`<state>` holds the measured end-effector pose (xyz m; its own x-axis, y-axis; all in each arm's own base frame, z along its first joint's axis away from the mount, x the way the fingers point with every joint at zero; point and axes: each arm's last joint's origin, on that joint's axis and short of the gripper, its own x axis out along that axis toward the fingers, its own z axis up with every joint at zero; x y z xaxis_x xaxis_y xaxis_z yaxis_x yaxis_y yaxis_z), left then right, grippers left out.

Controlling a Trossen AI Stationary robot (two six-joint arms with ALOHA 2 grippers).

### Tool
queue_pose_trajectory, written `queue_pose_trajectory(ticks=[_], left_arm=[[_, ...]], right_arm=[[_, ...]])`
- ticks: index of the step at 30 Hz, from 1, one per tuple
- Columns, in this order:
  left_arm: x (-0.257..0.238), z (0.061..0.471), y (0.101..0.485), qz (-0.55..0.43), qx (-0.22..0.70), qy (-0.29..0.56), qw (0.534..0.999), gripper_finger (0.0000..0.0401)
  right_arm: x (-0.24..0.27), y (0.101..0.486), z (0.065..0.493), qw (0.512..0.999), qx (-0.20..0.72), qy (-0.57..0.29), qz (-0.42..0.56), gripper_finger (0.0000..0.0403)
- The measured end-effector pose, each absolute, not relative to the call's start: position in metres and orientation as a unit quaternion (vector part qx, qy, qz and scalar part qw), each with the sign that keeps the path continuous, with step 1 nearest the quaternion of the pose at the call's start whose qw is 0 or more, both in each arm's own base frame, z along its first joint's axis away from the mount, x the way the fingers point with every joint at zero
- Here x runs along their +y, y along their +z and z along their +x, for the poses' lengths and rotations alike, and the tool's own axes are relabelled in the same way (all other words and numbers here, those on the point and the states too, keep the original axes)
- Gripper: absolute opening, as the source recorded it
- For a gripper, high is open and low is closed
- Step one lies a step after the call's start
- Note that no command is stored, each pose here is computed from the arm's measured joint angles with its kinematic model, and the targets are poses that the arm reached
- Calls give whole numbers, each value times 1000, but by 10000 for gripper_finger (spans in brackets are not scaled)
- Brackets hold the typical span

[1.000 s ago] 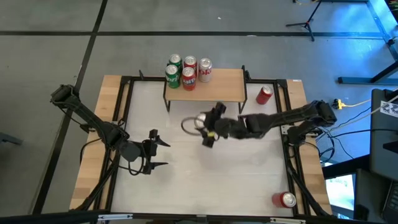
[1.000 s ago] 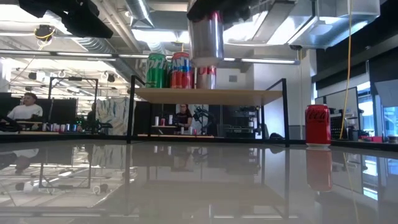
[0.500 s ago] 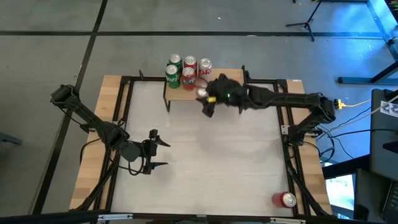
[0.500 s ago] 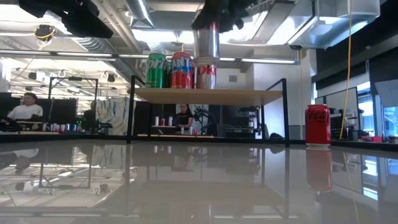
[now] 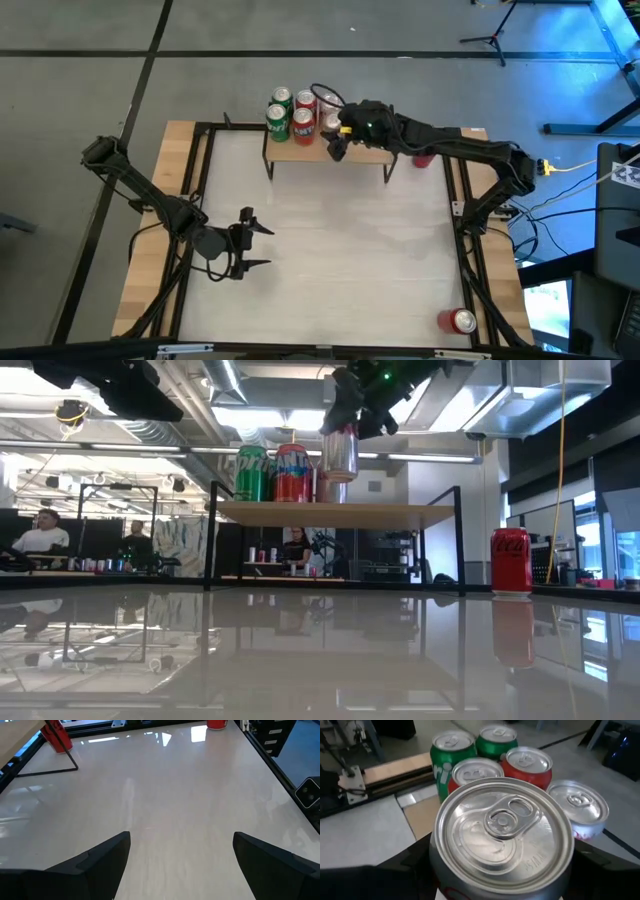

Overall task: Place canned beverage on shelf
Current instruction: Put the white soda can on the shelf aligned with the other white soda can

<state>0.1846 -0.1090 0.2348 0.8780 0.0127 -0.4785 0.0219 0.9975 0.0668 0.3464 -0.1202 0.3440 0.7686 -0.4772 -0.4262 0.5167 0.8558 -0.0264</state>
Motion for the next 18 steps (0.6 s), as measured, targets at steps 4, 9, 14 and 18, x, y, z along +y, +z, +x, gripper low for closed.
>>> queue_pose_trajectory(ticks=[4, 9, 14, 18], left_arm=[[-109, 185, 235, 35, 247, -2, 968, 343], [-109, 185, 235, 36, 246, 0, 969, 343], [-107, 185, 235, 35, 246, 5, 969, 343], [-104, 187, 235, 33, 246, 15, 969, 343]], right_arm=[[-121, 335, 348, 941, 205, -265, 46, 289], [-121, 328, 349, 943, 193, -266, 47, 290], [-123, 323, 353, 942, 188, -274, 45, 290], [-128, 310, 361, 939, 198, -277, 45, 292]])
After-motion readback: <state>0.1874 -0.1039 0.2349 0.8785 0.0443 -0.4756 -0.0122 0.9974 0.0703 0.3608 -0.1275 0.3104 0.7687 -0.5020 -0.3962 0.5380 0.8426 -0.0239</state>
